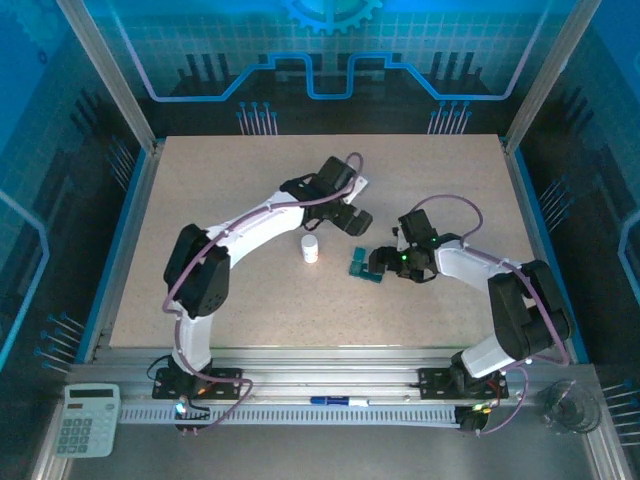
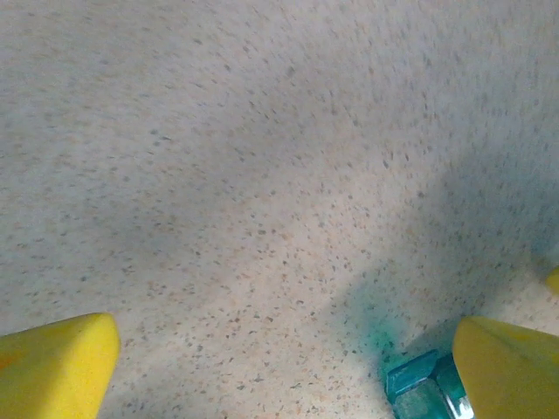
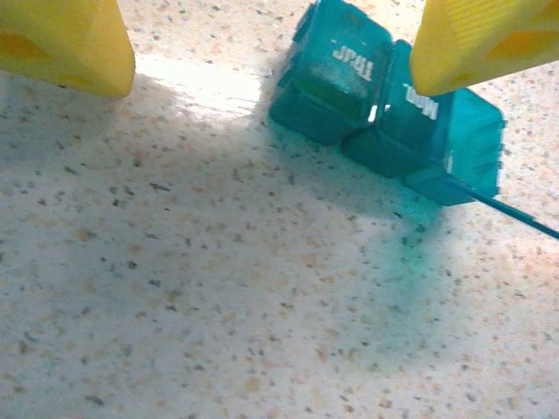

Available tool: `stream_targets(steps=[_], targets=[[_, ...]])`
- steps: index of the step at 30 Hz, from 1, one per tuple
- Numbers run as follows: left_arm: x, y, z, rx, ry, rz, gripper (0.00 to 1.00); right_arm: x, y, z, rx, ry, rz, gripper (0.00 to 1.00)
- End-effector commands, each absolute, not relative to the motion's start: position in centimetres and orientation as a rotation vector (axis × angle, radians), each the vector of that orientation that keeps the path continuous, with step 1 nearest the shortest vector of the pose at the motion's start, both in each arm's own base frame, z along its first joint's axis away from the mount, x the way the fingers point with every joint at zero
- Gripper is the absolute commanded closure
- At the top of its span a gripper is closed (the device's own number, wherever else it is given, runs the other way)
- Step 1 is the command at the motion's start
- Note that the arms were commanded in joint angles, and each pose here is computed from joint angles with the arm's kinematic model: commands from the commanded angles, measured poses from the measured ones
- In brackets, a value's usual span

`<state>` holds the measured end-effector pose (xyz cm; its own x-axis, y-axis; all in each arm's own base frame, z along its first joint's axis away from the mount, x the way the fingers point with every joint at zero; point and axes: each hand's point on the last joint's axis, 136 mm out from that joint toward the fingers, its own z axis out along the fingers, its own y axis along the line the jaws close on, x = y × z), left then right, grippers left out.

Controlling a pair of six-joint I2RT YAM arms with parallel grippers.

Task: Sort the pills into containers

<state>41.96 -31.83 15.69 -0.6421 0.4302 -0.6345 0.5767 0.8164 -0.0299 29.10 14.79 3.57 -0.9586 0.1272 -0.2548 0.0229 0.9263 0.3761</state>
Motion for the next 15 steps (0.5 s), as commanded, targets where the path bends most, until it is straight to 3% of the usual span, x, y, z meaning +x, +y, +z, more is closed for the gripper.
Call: stream_targets(steps=[1,15], targets=[[42.6,-29.8,18.6,0.544,2.372,-0.346,0.01,28.8,15.3,4.7,0.079,2.797,0.605,0.16],[43.9,-21.6,22.9,0.221,2.421,-0.424,0.01,27.6,16.0,4.9,0.108,2.8,0.743,0.16]])
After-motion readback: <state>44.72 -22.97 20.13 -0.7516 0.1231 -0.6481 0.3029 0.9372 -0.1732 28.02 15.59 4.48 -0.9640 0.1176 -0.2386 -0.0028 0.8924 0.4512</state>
